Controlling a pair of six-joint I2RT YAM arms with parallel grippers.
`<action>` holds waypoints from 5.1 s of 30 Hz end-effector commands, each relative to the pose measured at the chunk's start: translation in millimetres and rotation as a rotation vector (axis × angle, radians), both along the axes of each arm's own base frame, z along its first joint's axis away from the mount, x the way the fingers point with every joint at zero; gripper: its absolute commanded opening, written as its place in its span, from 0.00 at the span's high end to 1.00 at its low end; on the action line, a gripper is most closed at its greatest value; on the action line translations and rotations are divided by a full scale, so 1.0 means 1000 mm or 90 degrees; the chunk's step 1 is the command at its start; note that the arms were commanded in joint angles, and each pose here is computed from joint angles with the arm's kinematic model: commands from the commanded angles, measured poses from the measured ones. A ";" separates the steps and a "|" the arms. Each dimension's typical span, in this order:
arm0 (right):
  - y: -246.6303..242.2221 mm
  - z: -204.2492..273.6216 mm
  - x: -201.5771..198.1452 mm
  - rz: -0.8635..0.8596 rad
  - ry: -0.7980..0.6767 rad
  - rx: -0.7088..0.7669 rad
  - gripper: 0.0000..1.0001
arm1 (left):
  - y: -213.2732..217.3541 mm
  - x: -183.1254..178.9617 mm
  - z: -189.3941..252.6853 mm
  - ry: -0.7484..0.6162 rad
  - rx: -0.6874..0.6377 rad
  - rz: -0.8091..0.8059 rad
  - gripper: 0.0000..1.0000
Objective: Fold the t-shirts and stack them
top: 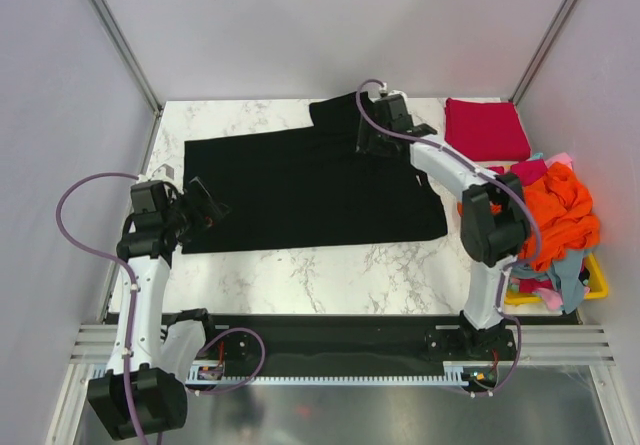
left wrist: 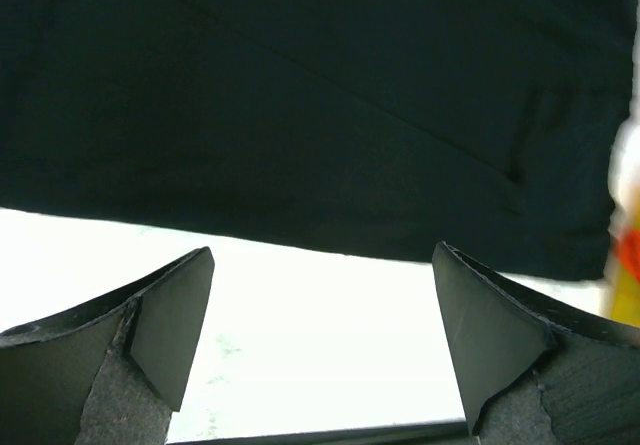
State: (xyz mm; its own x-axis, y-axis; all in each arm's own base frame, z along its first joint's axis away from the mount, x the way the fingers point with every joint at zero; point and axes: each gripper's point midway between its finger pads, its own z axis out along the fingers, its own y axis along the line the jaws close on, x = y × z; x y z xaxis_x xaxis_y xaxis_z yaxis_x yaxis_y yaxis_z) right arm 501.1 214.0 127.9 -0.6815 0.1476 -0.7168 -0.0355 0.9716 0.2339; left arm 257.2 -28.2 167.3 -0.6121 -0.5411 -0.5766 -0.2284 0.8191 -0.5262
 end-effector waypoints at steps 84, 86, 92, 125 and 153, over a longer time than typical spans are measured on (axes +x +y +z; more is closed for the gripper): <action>-0.082 0.102 -0.036 -0.066 -0.088 0.031 0.06 | 0.010 0.002 0.015 -0.044 0.018 0.038 0.09; -0.061 0.103 0.039 -0.041 -0.116 0.016 0.05 | 0.008 0.005 0.011 -0.039 0.009 0.034 0.09; -0.033 0.066 0.178 -0.070 -0.205 0.028 0.03 | 0.000 0.008 -0.001 -0.007 -0.019 0.001 0.12; -0.020 -0.042 0.018 -0.028 -0.010 0.073 0.02 | -0.009 0.009 -0.002 -0.009 -0.031 -0.024 0.14; -0.097 -0.088 0.145 -0.171 -0.030 -0.068 0.15 | -0.009 0.010 -0.006 0.000 -0.034 -0.022 0.14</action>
State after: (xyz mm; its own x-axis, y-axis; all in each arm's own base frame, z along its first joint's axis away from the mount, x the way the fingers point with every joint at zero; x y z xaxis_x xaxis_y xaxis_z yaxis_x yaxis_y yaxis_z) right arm 657.8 112.5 34.6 -0.5744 0.2329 -0.7847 0.2114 0.9684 0.1327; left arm 263.6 -32.9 156.6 -0.6217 -0.5892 -0.5161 -0.2674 0.7790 -0.5672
